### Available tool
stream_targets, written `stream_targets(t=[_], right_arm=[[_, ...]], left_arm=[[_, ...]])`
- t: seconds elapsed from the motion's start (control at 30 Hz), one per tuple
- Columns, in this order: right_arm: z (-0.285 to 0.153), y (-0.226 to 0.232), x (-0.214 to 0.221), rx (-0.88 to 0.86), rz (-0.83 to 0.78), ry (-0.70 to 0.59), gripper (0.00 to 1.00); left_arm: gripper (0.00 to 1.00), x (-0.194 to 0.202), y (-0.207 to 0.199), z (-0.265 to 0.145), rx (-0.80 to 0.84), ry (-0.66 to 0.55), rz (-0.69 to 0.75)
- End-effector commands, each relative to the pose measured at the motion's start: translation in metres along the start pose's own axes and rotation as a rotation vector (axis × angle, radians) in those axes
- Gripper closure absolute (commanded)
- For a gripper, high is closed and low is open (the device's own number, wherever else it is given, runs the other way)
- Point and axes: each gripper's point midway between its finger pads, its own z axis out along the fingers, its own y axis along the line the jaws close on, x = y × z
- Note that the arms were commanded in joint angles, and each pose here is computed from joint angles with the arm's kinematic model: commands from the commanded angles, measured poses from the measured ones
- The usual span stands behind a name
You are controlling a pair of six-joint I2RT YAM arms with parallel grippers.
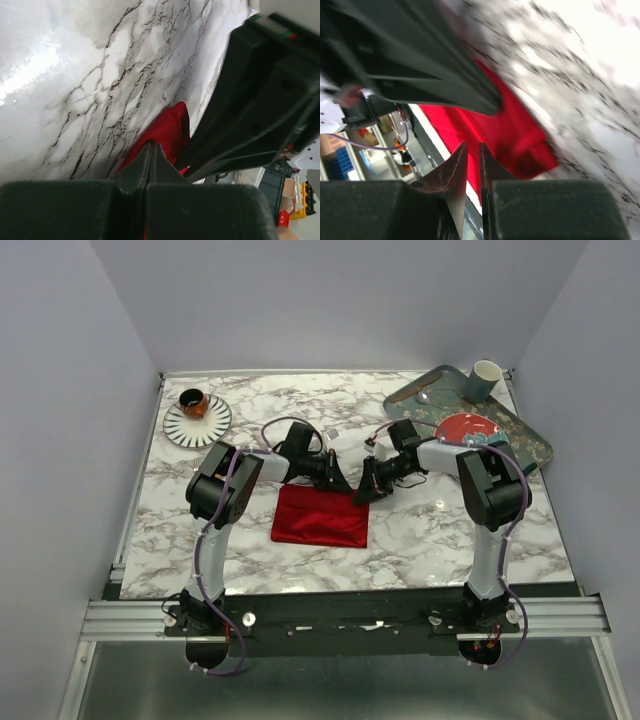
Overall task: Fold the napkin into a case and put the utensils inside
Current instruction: Smooth out the 2/3-rectangle-folded napkin at the center of the board.
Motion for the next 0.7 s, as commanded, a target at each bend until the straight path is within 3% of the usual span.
stream_targets(t=[0.0, 0.2, 0.33, 0.5, 0.6, 0.67], right_arm=[[0.012, -0.032, 0.025, 0.069, 0.072, 0.062, 0.8], [0.019, -0.056, 0.03, 0.151, 0.124, 0.095, 0.82], [0.019, -0.061, 0.033, 0.172, 0.131, 0.104, 0.82], [0.017, -0.068, 0.035, 0.205, 0.132, 0.103, 0.83], [0.015, -0.069, 0.031, 0.218, 0.12, 0.091, 0.84], [0.014, -0.07, 0.03, 0.229, 0.105, 0.088, 0.84]], left_arm=[[1.0, 0.018, 0.049, 0.007, -0.149, 0.022, -0.057], [1.0, 0.017, 0.046, 0.005, -0.139, 0.022, -0.053], [0.99, 0.008, 0.018, -0.002, -0.024, -0.001, -0.007], [0.7, -0.001, -0.046, -0.037, 0.13, -0.047, 0.148], [0.65, 0.011, -0.056, -0.05, 0.145, -0.035, 0.18], [0.65, 0.023, -0.042, -0.053, 0.121, -0.009, 0.133]])
